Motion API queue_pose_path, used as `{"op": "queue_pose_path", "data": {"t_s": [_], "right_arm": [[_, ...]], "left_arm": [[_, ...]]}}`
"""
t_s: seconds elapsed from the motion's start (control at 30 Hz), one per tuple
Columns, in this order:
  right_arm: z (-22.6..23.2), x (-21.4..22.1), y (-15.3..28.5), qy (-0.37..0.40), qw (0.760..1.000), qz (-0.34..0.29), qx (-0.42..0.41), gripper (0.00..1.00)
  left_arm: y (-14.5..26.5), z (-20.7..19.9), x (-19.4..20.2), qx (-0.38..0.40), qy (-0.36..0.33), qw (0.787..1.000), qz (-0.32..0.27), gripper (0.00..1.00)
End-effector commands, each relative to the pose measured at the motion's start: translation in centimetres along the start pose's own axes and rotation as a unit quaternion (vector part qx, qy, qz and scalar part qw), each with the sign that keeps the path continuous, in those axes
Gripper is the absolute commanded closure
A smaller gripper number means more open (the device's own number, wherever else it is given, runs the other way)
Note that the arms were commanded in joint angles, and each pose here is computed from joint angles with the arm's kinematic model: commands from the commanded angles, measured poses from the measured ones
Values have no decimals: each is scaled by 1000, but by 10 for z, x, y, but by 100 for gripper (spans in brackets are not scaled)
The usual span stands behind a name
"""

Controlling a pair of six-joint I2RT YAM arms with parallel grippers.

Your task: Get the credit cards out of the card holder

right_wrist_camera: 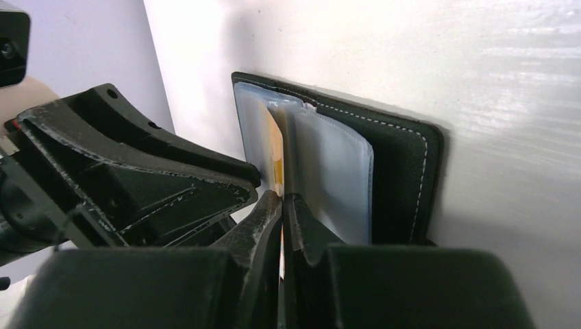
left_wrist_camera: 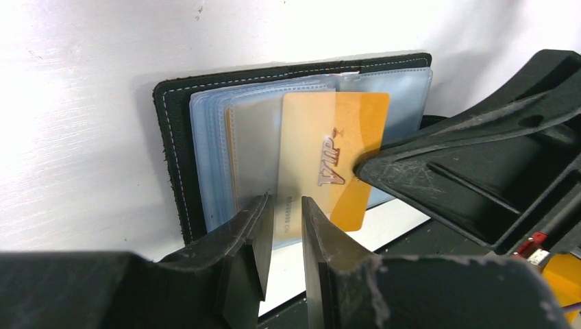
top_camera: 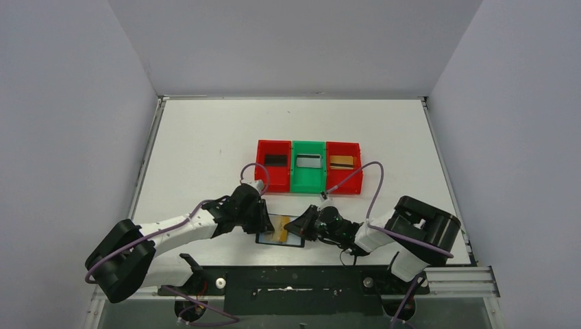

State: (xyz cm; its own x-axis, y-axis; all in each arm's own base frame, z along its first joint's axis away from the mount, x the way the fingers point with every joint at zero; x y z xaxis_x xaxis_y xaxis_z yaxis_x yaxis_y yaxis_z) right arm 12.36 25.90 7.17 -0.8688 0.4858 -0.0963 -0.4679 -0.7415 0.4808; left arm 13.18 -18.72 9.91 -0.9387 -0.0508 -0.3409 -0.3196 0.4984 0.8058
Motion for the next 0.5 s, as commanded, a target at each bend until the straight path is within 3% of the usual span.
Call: {"op": "queue_pose_path", "data": {"t_s": [0.0,0.47], "right_arm": [[3,-8,9,16,999,-37,3,100],[31,-23,55,134,981,-134,-30,100]], "left_arm": [[3,7,1,-33,-11,999,-1,77],[20,-11,-15,2,-14,999,-43,75]]}}
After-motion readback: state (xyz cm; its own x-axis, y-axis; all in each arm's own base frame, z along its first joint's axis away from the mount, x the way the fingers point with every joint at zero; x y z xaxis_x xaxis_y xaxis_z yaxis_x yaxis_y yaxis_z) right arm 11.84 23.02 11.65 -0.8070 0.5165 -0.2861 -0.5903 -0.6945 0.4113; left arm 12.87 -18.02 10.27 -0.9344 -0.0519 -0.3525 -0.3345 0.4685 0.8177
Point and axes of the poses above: each gripper's point midway between its finger pads, its own y axis back along the fingers, its own z axis along the line the jaws close on, x = y × z, the point moved 9 cm from there along y, back along the fingers, and after that the axes turned 4 degrees about -y, right-handed, at the moved point
